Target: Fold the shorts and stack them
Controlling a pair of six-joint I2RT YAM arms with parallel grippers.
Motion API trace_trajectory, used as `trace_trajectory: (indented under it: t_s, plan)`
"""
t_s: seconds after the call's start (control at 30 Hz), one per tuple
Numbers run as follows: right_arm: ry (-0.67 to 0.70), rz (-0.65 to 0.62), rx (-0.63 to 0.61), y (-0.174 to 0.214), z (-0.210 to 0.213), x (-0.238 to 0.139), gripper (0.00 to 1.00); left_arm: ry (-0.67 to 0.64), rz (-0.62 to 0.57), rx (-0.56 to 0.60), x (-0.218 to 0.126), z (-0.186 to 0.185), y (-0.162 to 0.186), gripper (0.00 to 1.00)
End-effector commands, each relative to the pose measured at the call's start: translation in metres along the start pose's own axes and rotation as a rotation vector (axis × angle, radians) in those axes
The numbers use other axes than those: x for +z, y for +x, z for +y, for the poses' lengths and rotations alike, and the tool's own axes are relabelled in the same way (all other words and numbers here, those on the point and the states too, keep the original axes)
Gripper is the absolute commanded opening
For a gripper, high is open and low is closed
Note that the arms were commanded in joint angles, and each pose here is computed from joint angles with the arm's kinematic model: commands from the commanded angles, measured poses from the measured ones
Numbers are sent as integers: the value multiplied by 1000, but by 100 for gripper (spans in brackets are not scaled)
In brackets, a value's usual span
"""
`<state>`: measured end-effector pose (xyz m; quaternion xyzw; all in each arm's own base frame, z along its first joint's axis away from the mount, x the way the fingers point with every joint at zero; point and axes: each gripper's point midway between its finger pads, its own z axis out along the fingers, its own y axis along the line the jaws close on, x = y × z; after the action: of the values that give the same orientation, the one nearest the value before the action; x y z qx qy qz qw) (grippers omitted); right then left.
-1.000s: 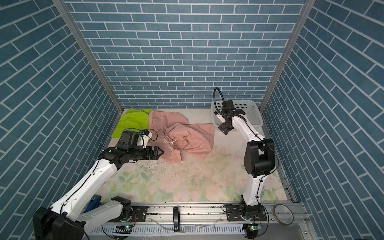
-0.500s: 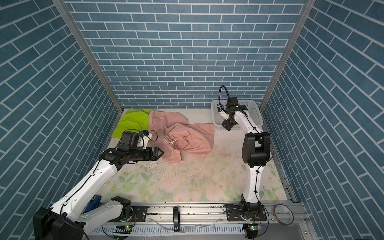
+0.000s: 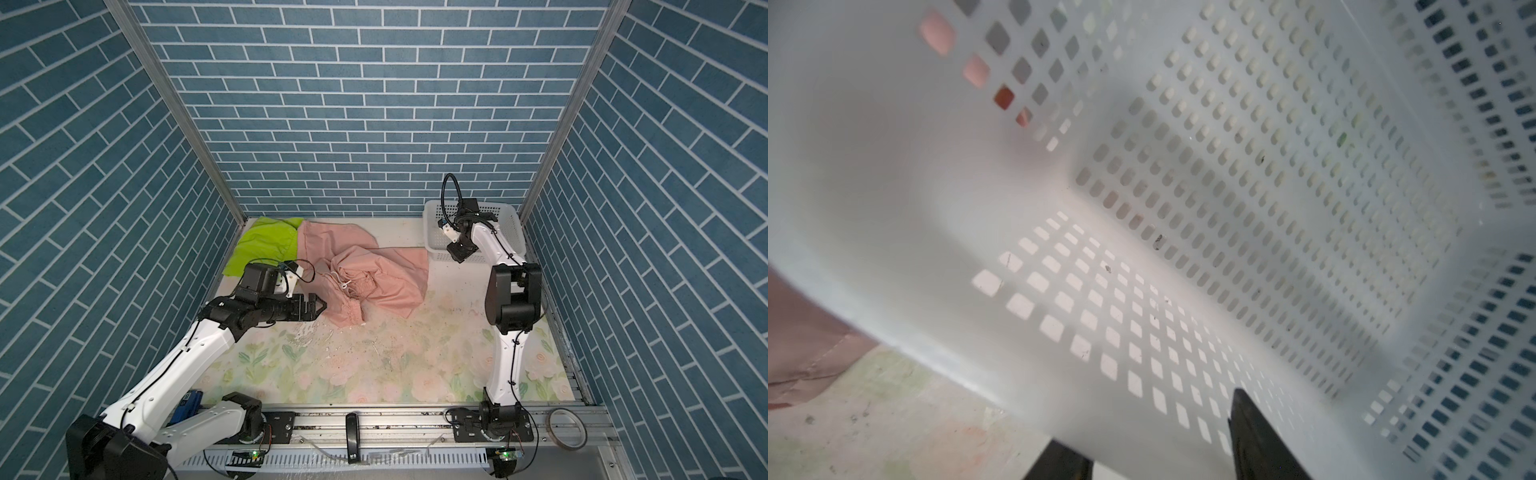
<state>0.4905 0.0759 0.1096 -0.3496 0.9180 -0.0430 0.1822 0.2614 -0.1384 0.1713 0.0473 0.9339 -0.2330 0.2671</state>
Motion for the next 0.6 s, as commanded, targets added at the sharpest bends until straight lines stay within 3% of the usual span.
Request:
trace_trajectory:
  t_s: [0.0,0.17,0.27,0.3,0.43,0.57]
  plan:
    - [-87,-8,126,3,20,-4,44,-10,11,0,3,3,4,100]
    - [-89,-34,242,-5,20,-5,30,-13,14,-1,4,3,4,100]
    - [-112,-70,303,-13,23,-7,28,-12,19,0,5,3,4,100]
    - [-111,-81,321,-15,22,-7,30,-13,18,0,5,3,4,100]
    - [-58,-91,356,-23,8,-3,55,-11,14,-1,5,3,3,100]
    - [1,-57,344,-23,-6,-2,61,-10,13,-4,4,2,4,100]
